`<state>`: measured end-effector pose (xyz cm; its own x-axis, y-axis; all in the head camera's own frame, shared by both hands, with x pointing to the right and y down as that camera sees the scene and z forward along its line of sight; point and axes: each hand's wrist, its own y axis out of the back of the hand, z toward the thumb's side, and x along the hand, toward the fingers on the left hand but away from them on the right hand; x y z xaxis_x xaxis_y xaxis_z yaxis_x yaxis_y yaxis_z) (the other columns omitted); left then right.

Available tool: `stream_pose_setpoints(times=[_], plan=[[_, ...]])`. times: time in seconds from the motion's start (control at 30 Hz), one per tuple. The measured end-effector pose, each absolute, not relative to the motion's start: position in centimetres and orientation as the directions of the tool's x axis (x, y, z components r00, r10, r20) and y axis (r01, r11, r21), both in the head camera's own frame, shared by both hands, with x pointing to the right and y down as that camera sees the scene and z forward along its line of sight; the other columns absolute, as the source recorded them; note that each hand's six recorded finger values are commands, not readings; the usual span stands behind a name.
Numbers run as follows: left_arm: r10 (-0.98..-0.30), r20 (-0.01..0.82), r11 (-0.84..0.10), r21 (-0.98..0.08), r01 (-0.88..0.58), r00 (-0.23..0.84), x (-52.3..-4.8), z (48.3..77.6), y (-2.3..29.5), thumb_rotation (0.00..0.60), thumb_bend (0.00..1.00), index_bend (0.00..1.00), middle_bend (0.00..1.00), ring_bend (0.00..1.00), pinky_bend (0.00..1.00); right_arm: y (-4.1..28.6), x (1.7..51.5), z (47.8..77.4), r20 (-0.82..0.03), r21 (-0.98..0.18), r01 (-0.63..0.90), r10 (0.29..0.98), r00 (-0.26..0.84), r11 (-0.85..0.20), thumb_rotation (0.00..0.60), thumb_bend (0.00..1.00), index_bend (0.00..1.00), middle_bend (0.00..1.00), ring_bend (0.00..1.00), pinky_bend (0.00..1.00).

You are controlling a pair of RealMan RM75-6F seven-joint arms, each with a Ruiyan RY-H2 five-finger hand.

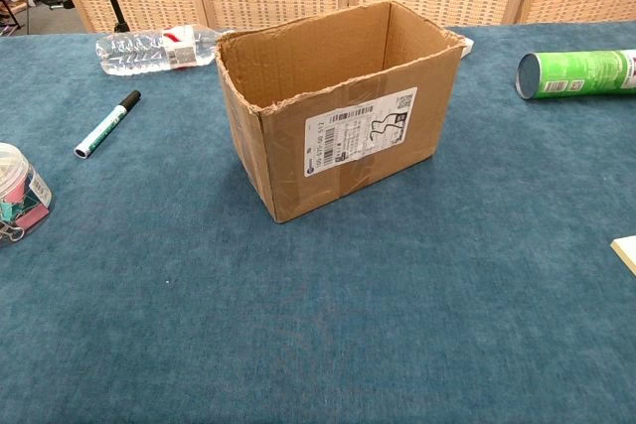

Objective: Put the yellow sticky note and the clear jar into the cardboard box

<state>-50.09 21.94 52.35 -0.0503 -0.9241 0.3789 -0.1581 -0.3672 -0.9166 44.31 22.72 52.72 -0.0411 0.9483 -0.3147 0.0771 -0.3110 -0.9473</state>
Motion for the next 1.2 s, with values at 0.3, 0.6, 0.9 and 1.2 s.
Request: stream_pose_setpoints(times=[0.3,0.6,0.9,1.2], plan=[[-0.923,0.383,-0.372,-0.915,-0.157,-0.041,-49.9,52.4,22.0,0.6,0.0,0.0,0.0,0.0,0.0,23.3,44.0,52.9,-0.368,-0.928,0.076,0.93,-0.022,-0.365,0.6,0.0,0.0,0.0,0.0,0.0],[-0.917,0.397,-0.387,-0.91,-0.149,-0.048,-49.8,52.9,21.8,0.6,0.0,0.0,0.0,0.0,0.0,24.8,41.7,57.8,-0.61,-0.791,-0.027,0.786,0.1,-0.611,0.6,0.0,0.0,0.0,0.0,0.0],[-0.914,0.403,-0.391,-0.908,-0.15,-0.052,-50.0,53.0,21.7,0.6,0.0,0.0,0.0,0.0,0.0,24.6,38.9,62.4,-0.702,-0.712,-0.181,0.689,0.179,-0.678,0.6,0.0,0.0,0.0,0.0,0.0],[-0.911,0.408,-0.397,-0.906,-0.149,-0.055,-50.1,53.2,21.6,0.6,0.0,0.0,0.0,0.0,0.0,24.9,38.5,64.5,-0.745,-0.667,-0.196,0.648,0.161,-0.719,0.6,0.0,0.01,0.0,0.0,0.0]])
